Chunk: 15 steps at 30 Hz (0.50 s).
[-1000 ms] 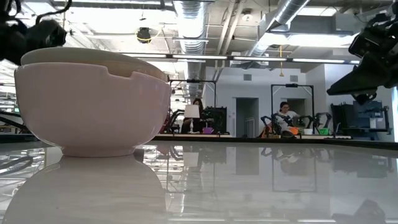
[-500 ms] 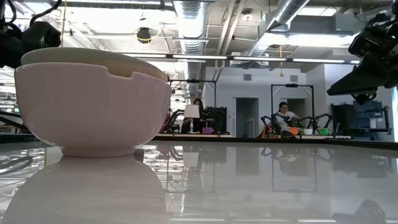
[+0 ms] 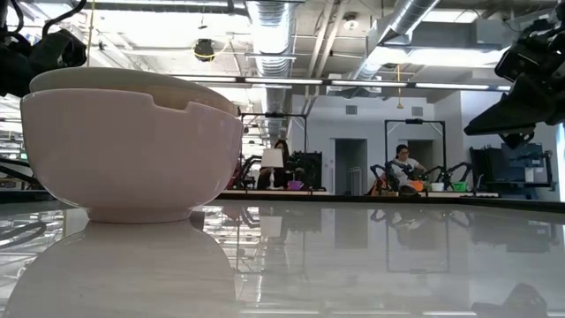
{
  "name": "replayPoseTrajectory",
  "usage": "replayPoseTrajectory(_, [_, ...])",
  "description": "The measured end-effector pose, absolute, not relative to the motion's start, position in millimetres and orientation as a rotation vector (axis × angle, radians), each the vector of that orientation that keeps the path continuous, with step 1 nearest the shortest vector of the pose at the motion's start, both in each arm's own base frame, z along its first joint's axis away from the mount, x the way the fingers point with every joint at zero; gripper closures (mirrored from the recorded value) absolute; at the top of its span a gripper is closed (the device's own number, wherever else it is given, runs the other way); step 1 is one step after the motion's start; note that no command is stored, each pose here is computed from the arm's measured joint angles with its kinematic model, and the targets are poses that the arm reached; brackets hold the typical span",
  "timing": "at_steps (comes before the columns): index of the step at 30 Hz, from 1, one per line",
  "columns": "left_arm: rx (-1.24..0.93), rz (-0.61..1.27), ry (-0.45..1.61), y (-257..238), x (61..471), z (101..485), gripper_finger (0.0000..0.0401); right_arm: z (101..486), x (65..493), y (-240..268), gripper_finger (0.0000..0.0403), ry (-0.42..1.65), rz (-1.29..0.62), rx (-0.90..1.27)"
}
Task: Nest bowls inside each other
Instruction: Return to Home Position
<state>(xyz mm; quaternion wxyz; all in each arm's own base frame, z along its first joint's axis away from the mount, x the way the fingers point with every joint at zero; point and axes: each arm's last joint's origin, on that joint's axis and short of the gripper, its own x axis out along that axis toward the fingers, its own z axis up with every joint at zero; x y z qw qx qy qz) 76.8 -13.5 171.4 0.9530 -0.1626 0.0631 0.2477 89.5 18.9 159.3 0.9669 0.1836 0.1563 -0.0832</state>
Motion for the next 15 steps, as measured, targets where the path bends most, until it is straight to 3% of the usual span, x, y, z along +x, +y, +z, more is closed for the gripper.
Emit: replayPoseTrajectory(15, [-0.329,0.499,0.133,-13.6,76.8,171.0,0.0401,159.8,89.8,19.0,0.0403,0.308,-0.167,0.375])
